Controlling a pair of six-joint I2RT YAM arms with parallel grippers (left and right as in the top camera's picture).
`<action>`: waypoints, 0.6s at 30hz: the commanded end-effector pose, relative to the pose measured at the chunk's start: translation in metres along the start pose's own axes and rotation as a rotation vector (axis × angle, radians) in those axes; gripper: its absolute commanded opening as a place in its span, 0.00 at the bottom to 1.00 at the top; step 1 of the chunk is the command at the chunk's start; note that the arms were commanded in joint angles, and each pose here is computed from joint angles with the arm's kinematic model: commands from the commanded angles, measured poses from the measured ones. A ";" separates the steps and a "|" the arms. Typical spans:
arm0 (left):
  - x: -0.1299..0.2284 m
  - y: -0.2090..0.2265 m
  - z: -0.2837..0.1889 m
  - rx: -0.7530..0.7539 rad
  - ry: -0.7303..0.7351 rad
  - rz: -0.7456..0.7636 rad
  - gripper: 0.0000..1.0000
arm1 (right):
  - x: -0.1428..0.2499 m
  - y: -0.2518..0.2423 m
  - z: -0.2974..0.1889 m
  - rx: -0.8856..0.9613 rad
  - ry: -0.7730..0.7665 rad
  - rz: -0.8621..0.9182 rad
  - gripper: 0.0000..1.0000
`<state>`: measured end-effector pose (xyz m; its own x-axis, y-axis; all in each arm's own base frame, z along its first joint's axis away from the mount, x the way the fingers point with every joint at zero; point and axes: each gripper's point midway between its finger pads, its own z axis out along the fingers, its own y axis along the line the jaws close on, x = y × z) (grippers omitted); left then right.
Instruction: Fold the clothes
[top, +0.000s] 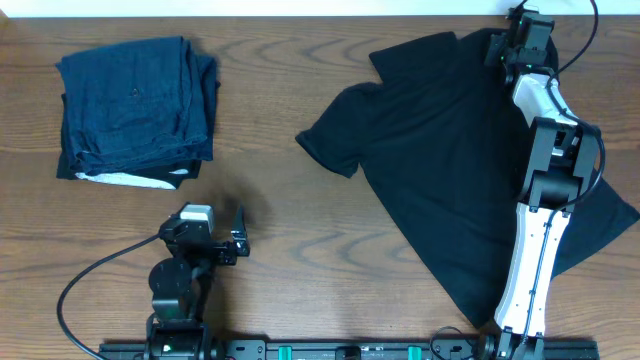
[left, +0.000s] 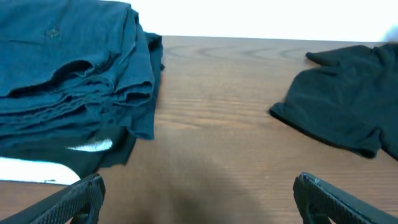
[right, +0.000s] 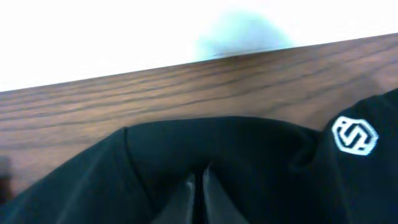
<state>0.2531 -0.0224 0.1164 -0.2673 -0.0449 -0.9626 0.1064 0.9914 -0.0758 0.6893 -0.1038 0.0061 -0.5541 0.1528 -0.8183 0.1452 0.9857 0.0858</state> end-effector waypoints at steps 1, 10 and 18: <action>-0.019 -0.012 -0.003 0.061 -0.037 0.042 0.98 | -0.016 0.028 -0.018 -0.075 0.000 -0.018 0.20; -0.035 -0.045 0.003 0.258 0.184 0.064 0.98 | -0.093 0.028 -0.135 -0.053 0.077 0.039 0.95; -0.004 -0.080 0.065 0.403 0.556 0.030 0.98 | -0.080 0.018 -0.175 -0.026 0.205 0.063 0.95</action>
<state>0.2982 -0.0829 0.1230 -0.6518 0.0877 -0.7533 0.3635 0.9079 -0.2088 0.5992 -0.0821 0.1981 -0.6529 0.1988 -0.7309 0.1410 0.9800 0.1405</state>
